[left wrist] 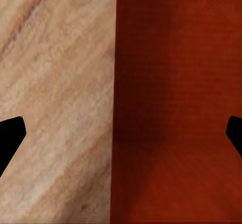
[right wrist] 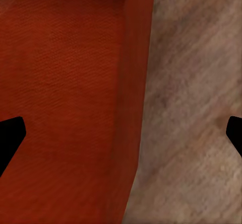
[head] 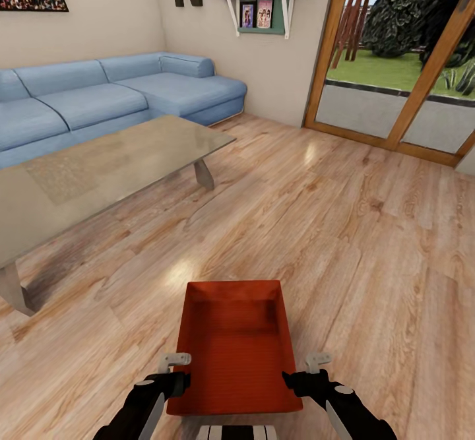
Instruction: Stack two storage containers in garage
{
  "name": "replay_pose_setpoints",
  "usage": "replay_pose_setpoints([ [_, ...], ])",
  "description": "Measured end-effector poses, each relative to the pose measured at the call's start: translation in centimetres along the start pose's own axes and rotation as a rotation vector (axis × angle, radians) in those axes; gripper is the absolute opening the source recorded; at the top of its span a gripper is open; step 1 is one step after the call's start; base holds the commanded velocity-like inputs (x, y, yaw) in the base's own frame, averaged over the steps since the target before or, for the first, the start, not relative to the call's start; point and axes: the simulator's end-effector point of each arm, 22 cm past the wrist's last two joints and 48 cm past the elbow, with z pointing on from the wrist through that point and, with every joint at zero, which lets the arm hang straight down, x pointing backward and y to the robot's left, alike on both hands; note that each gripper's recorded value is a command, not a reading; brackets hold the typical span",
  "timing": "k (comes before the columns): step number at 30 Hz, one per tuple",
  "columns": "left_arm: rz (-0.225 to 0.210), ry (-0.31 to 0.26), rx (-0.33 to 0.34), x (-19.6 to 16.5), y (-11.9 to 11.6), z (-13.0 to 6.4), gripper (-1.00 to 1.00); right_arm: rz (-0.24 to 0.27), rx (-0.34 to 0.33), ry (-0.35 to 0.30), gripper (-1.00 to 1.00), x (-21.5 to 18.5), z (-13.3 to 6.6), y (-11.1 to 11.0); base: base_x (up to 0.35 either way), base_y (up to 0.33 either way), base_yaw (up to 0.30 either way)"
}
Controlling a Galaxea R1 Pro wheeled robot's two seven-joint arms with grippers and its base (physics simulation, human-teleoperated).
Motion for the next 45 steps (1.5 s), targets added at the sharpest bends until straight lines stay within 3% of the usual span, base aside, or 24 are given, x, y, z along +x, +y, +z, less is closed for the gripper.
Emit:
replay_pose_setpoints([
  [7, 0.002, 0.013, 0.0, 1.3, 0.2, 1.4, 1.0, 0.0, 0.0, 0.0, 1.0, 1.0, 1.2, -0.2, 0.0, 0.0, 0.0],
  [45, 0.003, 0.011, -0.005, 1.9, 0.3, 2.4, 1.0, -0.001, 0.0, 0.0, 1.0, 1.8, 2.1, -0.4, 0.0, 0.0, 0.0],
])
